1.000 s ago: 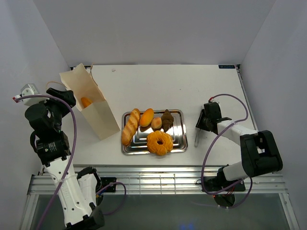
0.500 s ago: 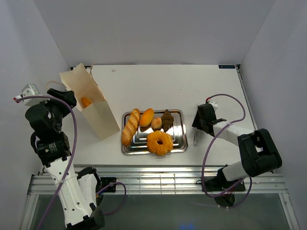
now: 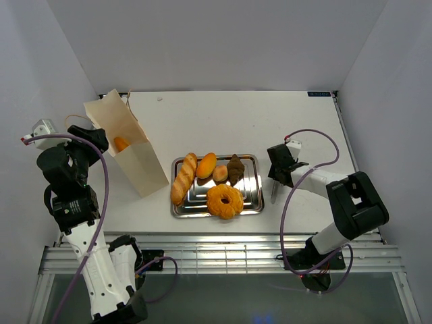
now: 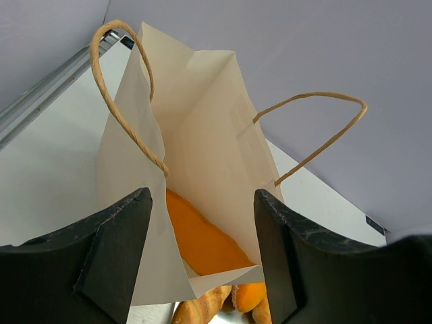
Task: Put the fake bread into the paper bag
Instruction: Adjust the clamp at the center of the board, then pick up the clamp at the center of the board, then pick up the fake bread from the plate.
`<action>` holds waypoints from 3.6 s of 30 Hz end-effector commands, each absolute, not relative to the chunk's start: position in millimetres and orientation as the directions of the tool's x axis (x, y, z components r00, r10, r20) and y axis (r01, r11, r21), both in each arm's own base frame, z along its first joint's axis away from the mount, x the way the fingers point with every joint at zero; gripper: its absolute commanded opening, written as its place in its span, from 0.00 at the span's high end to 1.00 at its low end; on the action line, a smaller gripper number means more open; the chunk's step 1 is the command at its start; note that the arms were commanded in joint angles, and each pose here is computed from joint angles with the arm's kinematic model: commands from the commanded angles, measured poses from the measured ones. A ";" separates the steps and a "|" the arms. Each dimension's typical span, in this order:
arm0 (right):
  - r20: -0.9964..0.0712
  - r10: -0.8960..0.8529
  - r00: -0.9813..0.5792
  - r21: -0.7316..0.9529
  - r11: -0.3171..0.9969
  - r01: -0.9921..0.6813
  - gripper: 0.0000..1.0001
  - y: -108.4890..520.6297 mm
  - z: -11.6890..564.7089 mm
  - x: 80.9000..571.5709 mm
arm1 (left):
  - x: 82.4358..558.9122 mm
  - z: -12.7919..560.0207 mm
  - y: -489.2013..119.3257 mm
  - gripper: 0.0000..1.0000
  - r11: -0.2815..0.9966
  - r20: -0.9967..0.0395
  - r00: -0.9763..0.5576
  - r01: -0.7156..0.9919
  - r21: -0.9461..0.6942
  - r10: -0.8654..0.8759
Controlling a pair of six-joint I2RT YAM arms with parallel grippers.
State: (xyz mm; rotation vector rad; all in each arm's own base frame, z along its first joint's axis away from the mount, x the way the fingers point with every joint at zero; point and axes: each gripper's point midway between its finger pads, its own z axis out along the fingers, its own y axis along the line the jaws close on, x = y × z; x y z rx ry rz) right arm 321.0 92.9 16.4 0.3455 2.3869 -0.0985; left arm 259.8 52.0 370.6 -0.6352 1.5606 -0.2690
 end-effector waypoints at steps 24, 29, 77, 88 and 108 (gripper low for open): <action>-0.636 0.047 -0.771 0.489 0.796 -0.356 0.92 205.4 150.4 275.5 | 255.4 383.7 48.4 0.28 0.826 -0.848 0.045 -0.205 -0.526 -0.529; -0.532 0.015 -0.847 0.734 0.506 -0.452 0.92 249.9 193.5 228.6 | 256.0 384.0 46.3 0.28 0.824 -0.843 0.042 -0.195 -0.533 -0.536; 0.015 -0.108 -0.994 0.936 0.352 -0.024 0.52 303.4 177.4 148.8 | 252.3 388.9 42.2 0.28 0.819 -0.836 0.050 -0.178 -0.545 -0.546; 0.014 -0.032 -0.999 0.898 0.441 -0.001 0.53 296.3 161.3 171.4 | 252.7 388.3 41.4 0.28 0.819 -0.836 0.049 -0.173 -0.547 -0.547; -0.143 0.252 -0.957 0.826 0.562 0.024 0.51 176.3 159.7 240.3 | 258.3 385.3 41.5 0.28 0.818 -0.832 0.039 -0.166 -0.551 -0.553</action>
